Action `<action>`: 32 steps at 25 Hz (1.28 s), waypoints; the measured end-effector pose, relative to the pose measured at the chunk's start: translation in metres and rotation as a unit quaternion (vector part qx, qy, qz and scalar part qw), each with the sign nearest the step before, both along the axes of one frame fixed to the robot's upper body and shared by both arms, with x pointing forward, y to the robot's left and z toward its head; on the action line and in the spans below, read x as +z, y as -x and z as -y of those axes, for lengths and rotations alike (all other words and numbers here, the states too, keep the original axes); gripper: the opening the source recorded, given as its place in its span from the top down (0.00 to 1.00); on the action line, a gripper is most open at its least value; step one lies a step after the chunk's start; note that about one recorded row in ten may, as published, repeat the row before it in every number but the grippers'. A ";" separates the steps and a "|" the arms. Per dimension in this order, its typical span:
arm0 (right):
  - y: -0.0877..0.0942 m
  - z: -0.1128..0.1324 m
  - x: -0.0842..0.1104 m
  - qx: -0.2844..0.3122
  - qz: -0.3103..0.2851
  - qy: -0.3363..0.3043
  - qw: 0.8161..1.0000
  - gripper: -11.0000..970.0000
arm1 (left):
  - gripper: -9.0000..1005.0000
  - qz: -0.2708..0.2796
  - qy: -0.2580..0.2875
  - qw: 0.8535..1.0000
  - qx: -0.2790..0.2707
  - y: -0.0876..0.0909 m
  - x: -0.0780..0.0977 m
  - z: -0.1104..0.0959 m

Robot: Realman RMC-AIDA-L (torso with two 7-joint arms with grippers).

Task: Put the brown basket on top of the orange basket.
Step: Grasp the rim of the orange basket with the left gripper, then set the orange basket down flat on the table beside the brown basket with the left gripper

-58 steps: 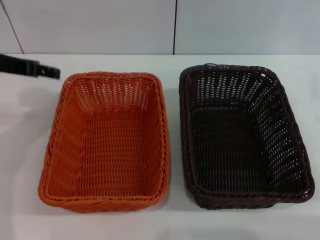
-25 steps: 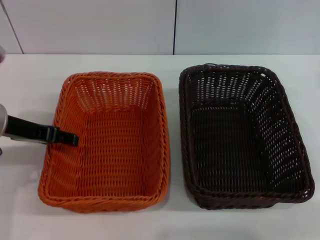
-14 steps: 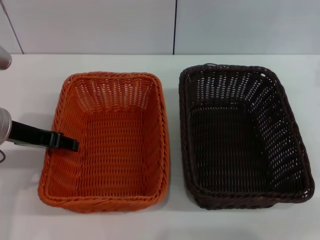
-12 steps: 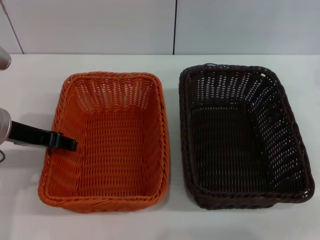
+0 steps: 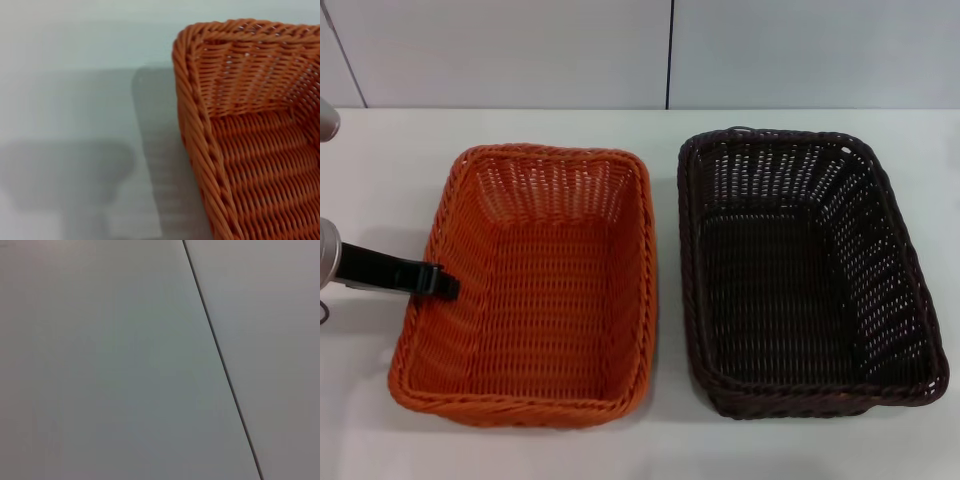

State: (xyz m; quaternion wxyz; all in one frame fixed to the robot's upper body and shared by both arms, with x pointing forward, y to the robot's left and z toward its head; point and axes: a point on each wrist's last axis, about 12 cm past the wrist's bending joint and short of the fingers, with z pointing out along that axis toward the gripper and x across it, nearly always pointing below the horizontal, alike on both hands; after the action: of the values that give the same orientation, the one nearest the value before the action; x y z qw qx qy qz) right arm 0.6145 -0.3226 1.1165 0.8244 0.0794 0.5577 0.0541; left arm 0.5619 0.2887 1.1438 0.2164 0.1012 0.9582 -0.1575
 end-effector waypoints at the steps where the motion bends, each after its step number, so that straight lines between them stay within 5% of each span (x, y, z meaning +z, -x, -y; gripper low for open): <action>1: 0.000 0.000 0.000 0.000 0.000 0.000 1.000 0.50 | 0.77 0.001 -0.001 1.000 0.000 0.000 0.001 0.000; 9: -0.002 -0.001 -0.001 -0.001 -0.008 0.002 1.000 0.50 | 0.80 0.017 -0.022 0.999 -0.040 -0.003 0.009 -0.005; 14: -0.005 -0.003 -0.001 -0.003 -0.016 0.011 1.000 0.50 | 0.80 0.024 -0.034 0.992 -0.116 -0.002 0.021 -0.010; 22: -0.006 -0.003 0.000 -0.003 -0.015 0.011 1.000 0.50 | 0.80 0.025 -0.018 0.976 -0.217 -0.005 0.019 0.021; 32: -0.013 -0.012 0.008 0.012 -0.003 0.017 1.000 0.50 | 0.80 0.021 0.015 0.960 -0.279 -0.014 0.011 0.047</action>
State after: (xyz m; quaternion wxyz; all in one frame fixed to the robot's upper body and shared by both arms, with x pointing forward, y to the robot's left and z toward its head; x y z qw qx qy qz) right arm 0.6276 -0.3103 1.1244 0.8231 0.0593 0.5622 0.0544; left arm 0.5763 0.2419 1.1551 0.1855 0.3648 0.8846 -0.2235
